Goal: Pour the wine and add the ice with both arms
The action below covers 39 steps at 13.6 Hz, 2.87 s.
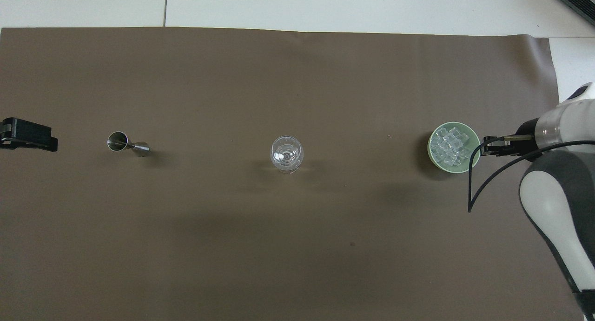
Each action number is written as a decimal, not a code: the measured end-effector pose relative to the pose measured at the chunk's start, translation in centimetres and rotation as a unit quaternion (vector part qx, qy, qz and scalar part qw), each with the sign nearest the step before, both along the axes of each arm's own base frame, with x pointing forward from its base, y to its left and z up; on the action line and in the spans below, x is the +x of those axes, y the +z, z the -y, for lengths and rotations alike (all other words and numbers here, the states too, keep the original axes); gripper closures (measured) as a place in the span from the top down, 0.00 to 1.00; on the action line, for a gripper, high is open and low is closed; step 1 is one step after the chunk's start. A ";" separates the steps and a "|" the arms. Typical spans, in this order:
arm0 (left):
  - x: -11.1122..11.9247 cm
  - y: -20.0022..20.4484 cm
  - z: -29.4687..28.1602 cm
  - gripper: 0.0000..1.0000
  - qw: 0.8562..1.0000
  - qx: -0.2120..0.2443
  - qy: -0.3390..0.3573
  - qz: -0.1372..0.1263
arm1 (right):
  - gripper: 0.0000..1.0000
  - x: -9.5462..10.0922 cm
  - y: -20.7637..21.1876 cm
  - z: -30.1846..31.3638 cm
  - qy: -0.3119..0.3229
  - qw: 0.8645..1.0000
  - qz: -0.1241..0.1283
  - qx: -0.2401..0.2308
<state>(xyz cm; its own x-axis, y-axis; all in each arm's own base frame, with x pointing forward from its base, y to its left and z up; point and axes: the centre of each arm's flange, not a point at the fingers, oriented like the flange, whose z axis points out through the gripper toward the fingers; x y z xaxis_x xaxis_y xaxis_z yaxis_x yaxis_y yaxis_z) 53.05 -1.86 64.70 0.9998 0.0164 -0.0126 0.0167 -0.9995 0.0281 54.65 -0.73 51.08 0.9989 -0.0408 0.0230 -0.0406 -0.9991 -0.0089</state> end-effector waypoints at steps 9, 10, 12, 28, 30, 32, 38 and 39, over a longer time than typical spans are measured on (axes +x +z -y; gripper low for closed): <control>0.0 0.0 0.0 1.00 1.000 0.000 0.000 0.000 | 0.30 -1.4 6.5 -12.1 -0.061 0.997 -0.016 0.036; 0.0 0.0 0.0 1.00 1.000 0.000 0.000 0.000 | 0.30 -1.6 6.7 -13.9 -0.073 0.996 -0.011 0.047; 0.0 0.0 0.0 1.00 1.000 0.000 0.000 0.000 | 0.30 -1.7 7.1 -16.8 -0.107 0.990 0.001 0.092; -0.1 0.1 0.2 1.00 1.000 0.000 -0.003 0.000 | 0.30 -0.8 -0.3 -34.1 -0.185 0.961 0.058 0.197; -0.1 0.1 0.3 1.00 1.000 0.001 -0.007 0.001 | 0.30 -1.4 -1.3 -34.6 -0.181 0.964 0.050 0.191; -0.1 0.2 0.4 1.00 1.000 0.001 -0.009 0.002 | 0.30 -1.7 -1.7 -34.8 -0.178 0.965 0.047 0.188; -0.2 0.3 0.2 1.00 1.000 0.001 -0.015 0.003 | 0.30 -1.6 -1.5 -35.0 -0.178 0.962 0.062 0.199; -0.2 0.3 0.2 1.00 1.000 0.002 -0.015 0.003 | 0.30 -1.5 -1.3 -35.1 -0.179 0.960 0.069 0.204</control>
